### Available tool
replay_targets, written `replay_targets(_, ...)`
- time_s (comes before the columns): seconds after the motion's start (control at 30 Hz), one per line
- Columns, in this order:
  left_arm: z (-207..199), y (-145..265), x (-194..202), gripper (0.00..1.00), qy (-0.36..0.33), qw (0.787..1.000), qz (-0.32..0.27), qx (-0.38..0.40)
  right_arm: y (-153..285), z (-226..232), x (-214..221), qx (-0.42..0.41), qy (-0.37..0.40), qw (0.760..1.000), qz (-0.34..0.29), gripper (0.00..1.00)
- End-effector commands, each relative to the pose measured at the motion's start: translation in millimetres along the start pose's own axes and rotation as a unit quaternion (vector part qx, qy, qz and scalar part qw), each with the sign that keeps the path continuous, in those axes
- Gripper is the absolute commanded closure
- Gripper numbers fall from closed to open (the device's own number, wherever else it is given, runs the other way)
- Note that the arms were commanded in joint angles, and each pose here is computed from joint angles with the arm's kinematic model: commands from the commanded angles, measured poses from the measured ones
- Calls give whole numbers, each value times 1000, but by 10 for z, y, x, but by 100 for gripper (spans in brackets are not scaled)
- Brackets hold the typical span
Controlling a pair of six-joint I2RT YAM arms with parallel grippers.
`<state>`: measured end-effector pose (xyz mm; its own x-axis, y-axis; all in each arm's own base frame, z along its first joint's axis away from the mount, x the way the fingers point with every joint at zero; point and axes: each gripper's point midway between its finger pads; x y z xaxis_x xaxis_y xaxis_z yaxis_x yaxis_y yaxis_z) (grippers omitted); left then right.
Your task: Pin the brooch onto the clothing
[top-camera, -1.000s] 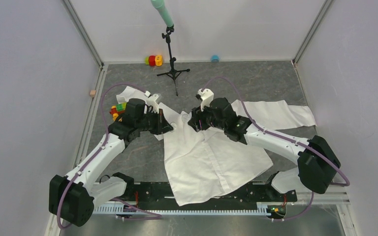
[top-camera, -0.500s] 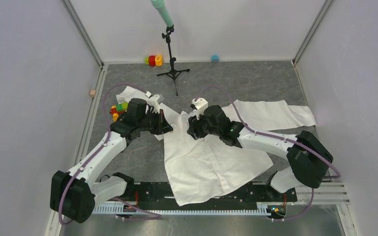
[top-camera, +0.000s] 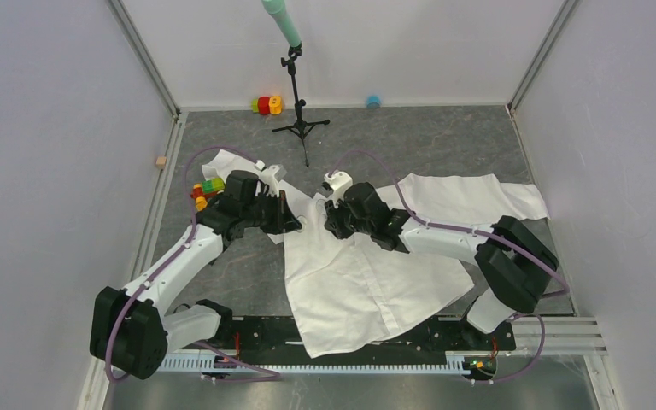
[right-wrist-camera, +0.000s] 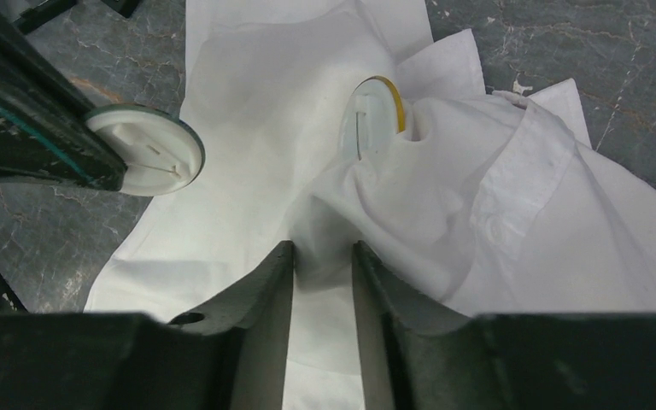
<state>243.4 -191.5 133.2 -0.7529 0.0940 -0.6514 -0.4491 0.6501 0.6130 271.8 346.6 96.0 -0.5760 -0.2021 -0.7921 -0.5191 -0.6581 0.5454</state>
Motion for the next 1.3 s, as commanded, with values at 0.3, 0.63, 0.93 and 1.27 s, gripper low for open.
replay_targets(0.3, 15, -56, -34, 98, 25, 999, -9, -42, 153, 86, -347, -7, 11, 998, -62, 100)
replay_targets(0.63, -49, -207, 46, 98, -4, 997, 18, -76, 361, 186, -404, -39, 4, 994, -97, 100)
replay_targets(0.93, -148, -227, -11, 98, -15, 997, 11, -68, 360, 316, -308, -79, 12, 994, -80, 100)
replay_targets(1.27, -241, -300, -55, 98, -19, 998, 12, -62, 307, 469, -211, -109, 35, 992, -48, 100)
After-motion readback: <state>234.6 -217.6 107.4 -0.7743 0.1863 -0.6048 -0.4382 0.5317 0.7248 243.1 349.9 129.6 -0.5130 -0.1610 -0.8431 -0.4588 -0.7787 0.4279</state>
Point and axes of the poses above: each gripper's point midway between its finger pads, its own y axis back along the fingers, its own z axis along the line the jaws close on, x = y × z, and after that the axes turned 6 degrees about -y, right-handed
